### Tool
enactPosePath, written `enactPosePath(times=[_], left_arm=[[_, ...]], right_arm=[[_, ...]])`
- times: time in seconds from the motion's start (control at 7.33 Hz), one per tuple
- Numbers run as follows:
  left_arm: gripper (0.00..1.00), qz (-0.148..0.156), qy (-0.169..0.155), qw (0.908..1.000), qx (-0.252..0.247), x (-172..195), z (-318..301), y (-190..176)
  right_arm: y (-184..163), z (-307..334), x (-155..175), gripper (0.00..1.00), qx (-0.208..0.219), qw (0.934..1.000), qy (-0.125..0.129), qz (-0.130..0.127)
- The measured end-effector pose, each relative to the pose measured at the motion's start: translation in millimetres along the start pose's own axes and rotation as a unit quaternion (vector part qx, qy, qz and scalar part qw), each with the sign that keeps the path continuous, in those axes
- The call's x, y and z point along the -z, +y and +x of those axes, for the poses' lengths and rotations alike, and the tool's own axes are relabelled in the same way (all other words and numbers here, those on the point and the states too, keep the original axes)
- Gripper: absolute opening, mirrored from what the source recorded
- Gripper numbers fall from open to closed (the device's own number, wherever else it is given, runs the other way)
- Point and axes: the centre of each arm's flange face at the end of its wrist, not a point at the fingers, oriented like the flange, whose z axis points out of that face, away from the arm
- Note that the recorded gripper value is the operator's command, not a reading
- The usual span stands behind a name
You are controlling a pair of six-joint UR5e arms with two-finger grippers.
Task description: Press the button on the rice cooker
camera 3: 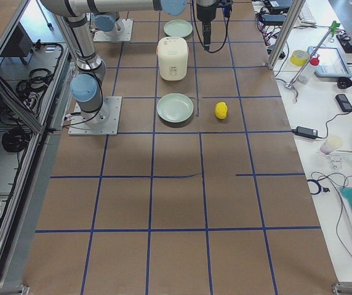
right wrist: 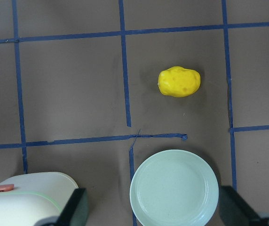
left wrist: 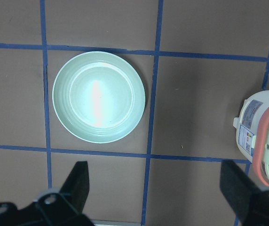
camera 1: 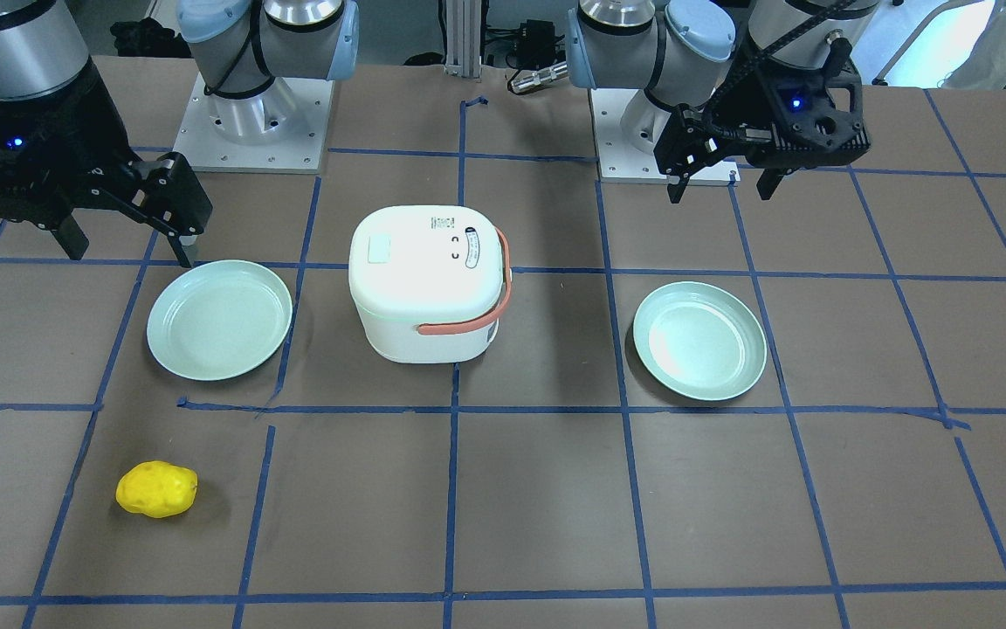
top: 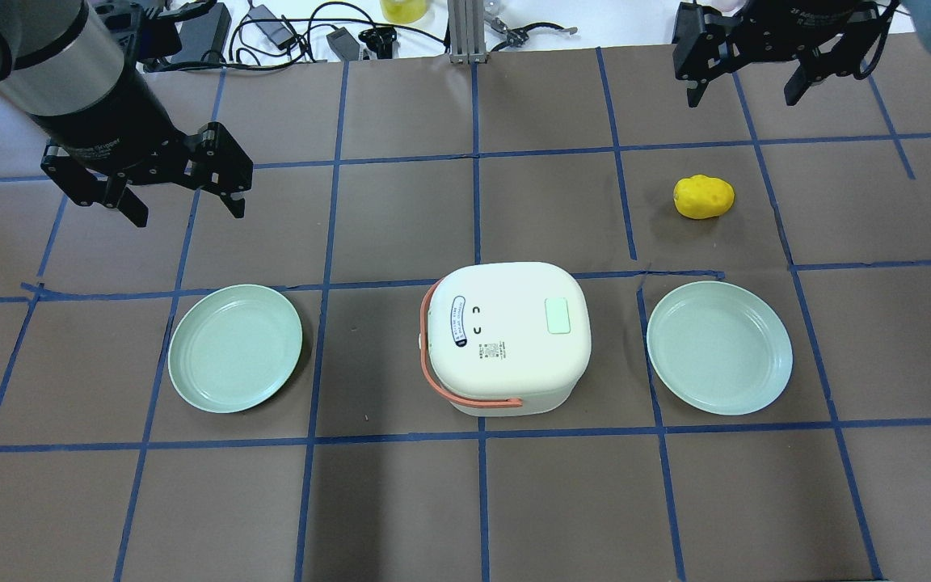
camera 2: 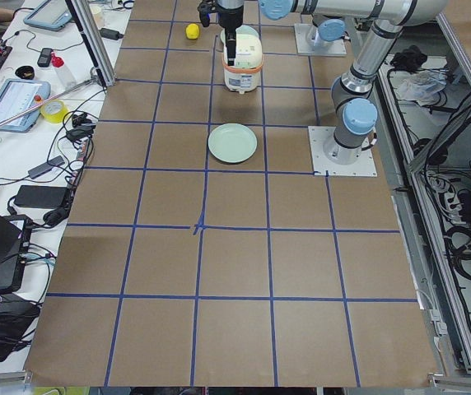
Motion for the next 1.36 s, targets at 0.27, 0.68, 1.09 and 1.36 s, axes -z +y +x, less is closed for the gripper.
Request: enactPosePath(times=[0.27,0.68,1.09,1.36], left_arm=[[1.0,0.0,0.0,1.0,0.0,0.2,0.0,0.0],[1.0,0.0,0.0,1.0,0.0,0.0,0.0,0.0],[1.0,0.0,0.0,1.0,0.0,0.0,0.0,0.0],[1.0,0.0,0.0,1.0,0.0,0.0,0.0,0.0]], right_arm=[[0.8,0.2,0.3,1.0,0.0,1.0,0.001,-0.002],[2.4,0.2,1.4,1.0,-0.001,0.9999,0.001,-0.01],[3.8,-0.3,1.8,1.0,-0.001,0.9999,0.001,-0.013],[4.3,-0.5,1.9,0.79,-0.001,0.9999,0.002,-0.014]])
